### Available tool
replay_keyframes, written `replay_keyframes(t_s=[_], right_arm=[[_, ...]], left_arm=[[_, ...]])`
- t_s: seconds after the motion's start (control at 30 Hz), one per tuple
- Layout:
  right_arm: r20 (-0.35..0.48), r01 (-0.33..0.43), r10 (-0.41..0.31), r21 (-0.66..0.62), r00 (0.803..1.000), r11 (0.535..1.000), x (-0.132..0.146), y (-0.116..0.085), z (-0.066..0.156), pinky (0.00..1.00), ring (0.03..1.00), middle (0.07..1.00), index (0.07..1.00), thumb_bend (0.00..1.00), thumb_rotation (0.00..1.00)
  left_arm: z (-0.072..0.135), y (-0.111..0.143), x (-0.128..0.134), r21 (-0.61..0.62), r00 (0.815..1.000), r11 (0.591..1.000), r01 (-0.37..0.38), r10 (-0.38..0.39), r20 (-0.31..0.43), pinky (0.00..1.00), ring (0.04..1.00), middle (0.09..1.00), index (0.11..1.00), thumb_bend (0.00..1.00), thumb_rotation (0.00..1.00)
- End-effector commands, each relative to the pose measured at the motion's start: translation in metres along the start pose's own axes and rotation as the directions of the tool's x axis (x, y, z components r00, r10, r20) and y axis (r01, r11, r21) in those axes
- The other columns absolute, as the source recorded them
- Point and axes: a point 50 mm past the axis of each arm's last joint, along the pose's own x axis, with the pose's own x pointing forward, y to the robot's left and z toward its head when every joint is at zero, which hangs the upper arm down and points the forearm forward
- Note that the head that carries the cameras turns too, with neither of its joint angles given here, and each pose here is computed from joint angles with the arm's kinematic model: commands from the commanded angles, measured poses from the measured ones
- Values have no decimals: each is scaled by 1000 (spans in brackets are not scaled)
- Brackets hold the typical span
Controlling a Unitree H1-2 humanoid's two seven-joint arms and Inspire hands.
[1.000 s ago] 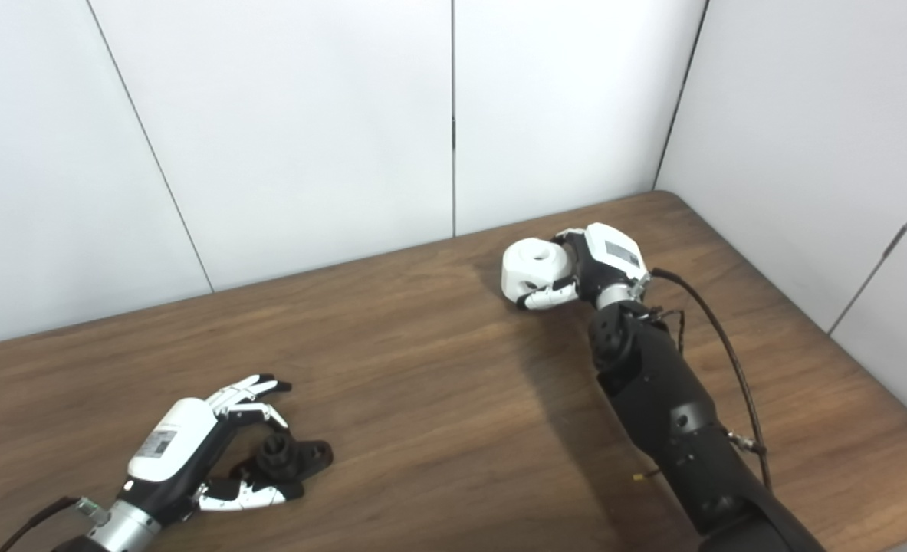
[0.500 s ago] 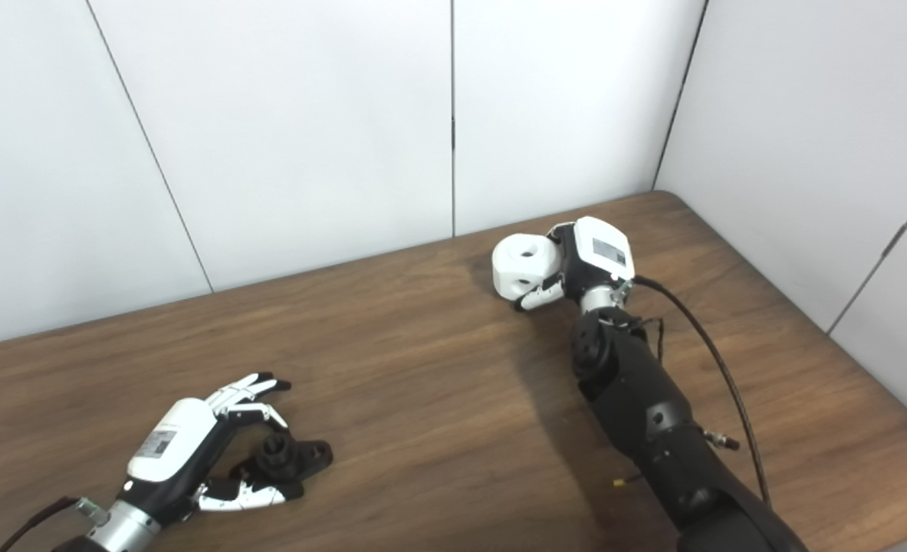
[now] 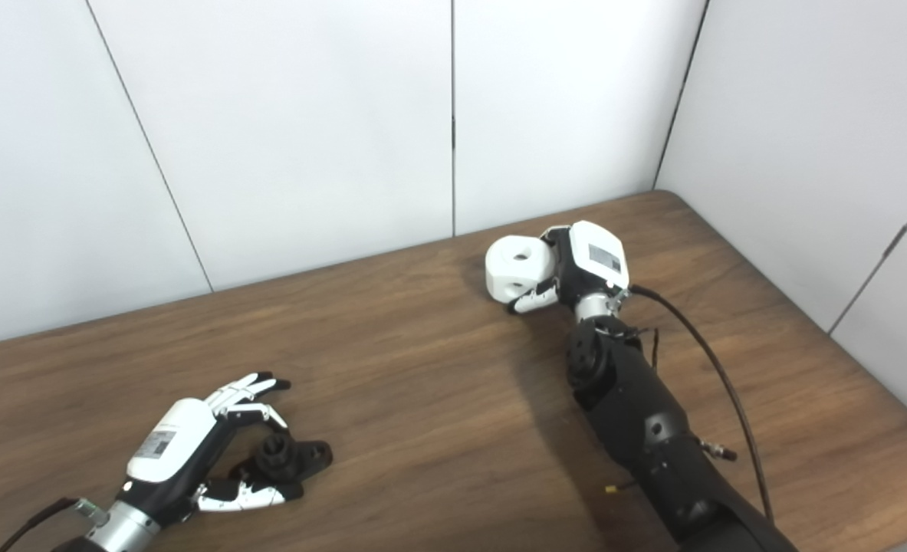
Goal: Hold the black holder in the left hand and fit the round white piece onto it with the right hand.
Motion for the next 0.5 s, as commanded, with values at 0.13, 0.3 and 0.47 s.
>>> replay_keyframes(t_s=[0.13, 0.3, 0.47], right_arm=[[123, 102, -114, 99, 986, 990, 6, -45, 40, 681, 760, 744, 482, 521, 138], [197, 94, -126, 163, 972, 982, -7, -59, 57, 625, 754, 740, 481, 521, 136], [287, 46, -107, 211, 952, 976, -26, -62, 77, 669, 779, 742, 480, 521, 138]], left_arm=[[-10, -79, -72, -39, 930, 942, 332, -334, -152, 913, 936, 882, 484, 523, 51], [-11, -80, -72, -41, 928, 941, 336, -339, -157, 936, 948, 889, 485, 523, 52], [-11, -81, -70, -29, 928, 941, 338, -338, -157, 930, 947, 888, 485, 523, 52]])
